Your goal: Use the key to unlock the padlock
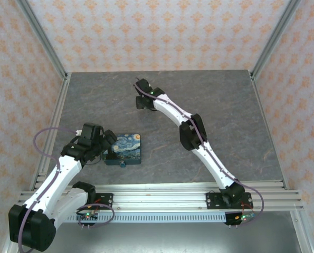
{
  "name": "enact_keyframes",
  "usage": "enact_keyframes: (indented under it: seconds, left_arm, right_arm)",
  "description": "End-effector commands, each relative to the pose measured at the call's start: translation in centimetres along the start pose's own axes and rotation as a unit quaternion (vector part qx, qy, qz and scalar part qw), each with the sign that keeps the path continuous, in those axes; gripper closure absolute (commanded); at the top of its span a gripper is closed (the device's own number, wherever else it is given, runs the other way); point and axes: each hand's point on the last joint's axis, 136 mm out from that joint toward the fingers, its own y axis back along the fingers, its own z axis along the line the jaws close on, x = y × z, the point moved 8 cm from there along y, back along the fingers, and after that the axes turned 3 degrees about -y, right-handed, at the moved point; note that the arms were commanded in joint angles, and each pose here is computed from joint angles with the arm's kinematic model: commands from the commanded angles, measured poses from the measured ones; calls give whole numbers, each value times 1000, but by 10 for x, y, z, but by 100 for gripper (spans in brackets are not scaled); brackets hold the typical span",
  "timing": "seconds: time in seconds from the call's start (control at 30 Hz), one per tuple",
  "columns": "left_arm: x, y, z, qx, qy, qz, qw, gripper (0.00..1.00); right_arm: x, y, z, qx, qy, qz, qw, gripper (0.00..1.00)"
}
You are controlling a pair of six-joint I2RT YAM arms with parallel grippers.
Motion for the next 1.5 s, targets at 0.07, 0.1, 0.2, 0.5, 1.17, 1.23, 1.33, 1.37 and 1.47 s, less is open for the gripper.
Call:
enact_keyframes:
  seconds: [0.07,0.1,0.2,0.5,1.17,1.23,1.33,1.37,1.47]
  left_arm:
    - [3,2,2,0,-2,3,1000,0]
    - [3,2,2,0,0,3,1000,0]
    - [2,4,1,2,0,2,1000,0]
    - [-1,10,-1,7,2,-5,1000,0]
    - [-44,45,-62,94,-6,-29,995,0]
    - [-48,43,-71,112,1,-23,993,0]
    - [-55,40,-87,137,9,-15,990,0]
    - [-57,38,-92,143,9,-11,990,0]
    - [-59,34,-105,152,3,-5,988,0]
  right_arm:
    - [11,-9,8,44,42,-15,998,54]
    - [10,-8,8,47,39,-17,998,55]
    - [11,-9,8,45,37,-14,998,58]
    - [18,-14,11,22,23,8,999,79]
    - [-56,125,-4,-50,-11,-37,998,100]
    - [-58,141,-7,-53,-5,-31,998,100]
    - [-56,161,-15,-53,9,-15,998,100]
    - [-55,167,-18,-52,14,-9,999,100]
    - [-53,186,-26,-54,23,-2,998,100]
